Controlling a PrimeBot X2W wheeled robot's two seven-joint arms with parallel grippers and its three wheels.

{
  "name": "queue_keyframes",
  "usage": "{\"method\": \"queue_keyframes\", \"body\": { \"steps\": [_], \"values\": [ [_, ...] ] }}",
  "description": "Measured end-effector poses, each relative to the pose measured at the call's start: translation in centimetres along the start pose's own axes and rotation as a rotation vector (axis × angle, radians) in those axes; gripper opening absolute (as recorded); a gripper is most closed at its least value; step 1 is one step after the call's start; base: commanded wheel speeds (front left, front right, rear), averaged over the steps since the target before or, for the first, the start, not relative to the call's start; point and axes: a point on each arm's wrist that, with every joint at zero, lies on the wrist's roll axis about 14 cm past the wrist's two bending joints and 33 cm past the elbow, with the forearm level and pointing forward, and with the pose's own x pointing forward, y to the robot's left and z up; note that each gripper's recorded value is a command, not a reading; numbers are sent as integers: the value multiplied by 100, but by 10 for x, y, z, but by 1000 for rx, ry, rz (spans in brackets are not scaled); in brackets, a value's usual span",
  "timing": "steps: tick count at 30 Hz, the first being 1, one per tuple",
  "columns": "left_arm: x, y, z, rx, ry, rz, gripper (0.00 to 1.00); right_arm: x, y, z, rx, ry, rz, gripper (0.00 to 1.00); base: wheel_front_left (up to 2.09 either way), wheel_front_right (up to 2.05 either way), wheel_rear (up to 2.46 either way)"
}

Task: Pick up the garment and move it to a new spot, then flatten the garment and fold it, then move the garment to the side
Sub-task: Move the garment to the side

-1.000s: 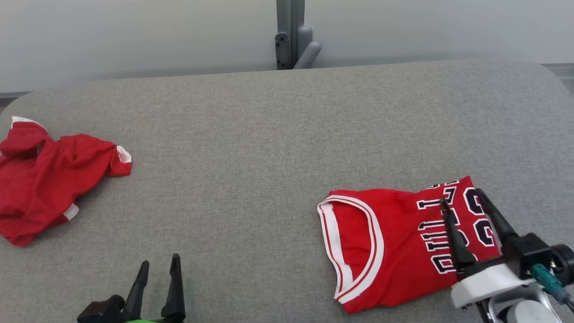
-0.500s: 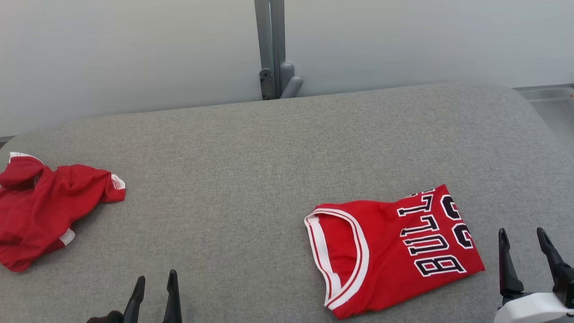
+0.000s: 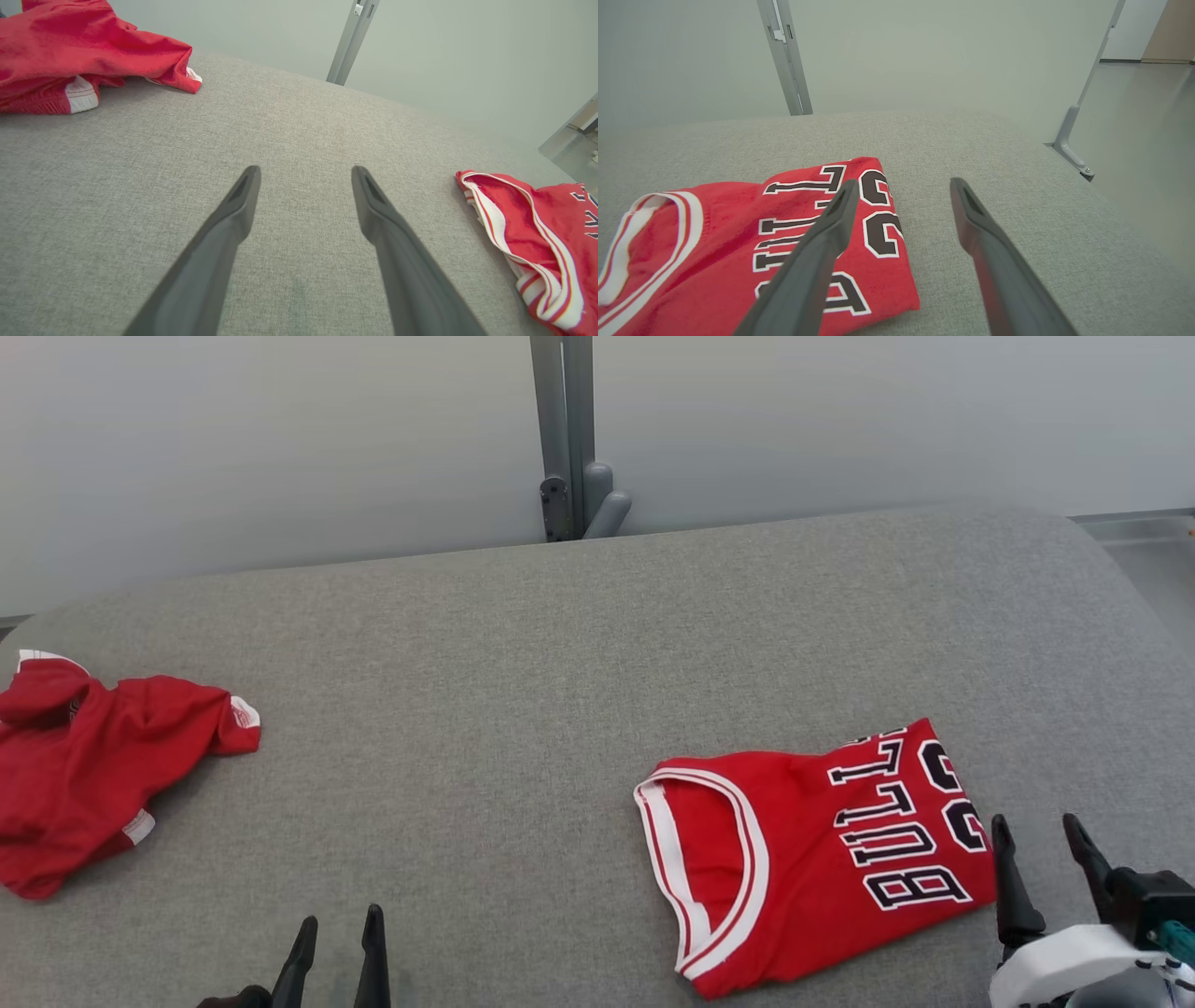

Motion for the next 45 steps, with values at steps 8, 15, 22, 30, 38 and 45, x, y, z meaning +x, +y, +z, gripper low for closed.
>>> {"method": "queue_keyframes", "body": {
  "steps": [8, 15, 22, 30, 38, 45],
  "values": [
    [12, -4, -7, -4, 29, -13, 100, 47, 17, -25, -49, 246, 134, 100, 0, 0, 0],
    [26, 0, -14, -10, 54, -3, 100, 68, 9, -64, -130, 453, 145, 100, 0, 0, 0],
    [36, 7, -19, -16, 71, 19, 100, 77, 27, -97, -65, 600, 181, 0, 0, 0, 0],
    [66, 5, -15, -1, 54, -4, 100, 150, 37, -40, -63, 424, 245, 0, 0, 0, 0],
    [116, -1, -20, 31, 47, -53, 100, 248, -43, 39, -219, 234, 64, 0, 0, 0, 0],
    [134, 10, -44, 30, 92, -43, 100, 271, -141, 15, -276, 327, -197, 0, 0, 0, 0]
  ]
}}
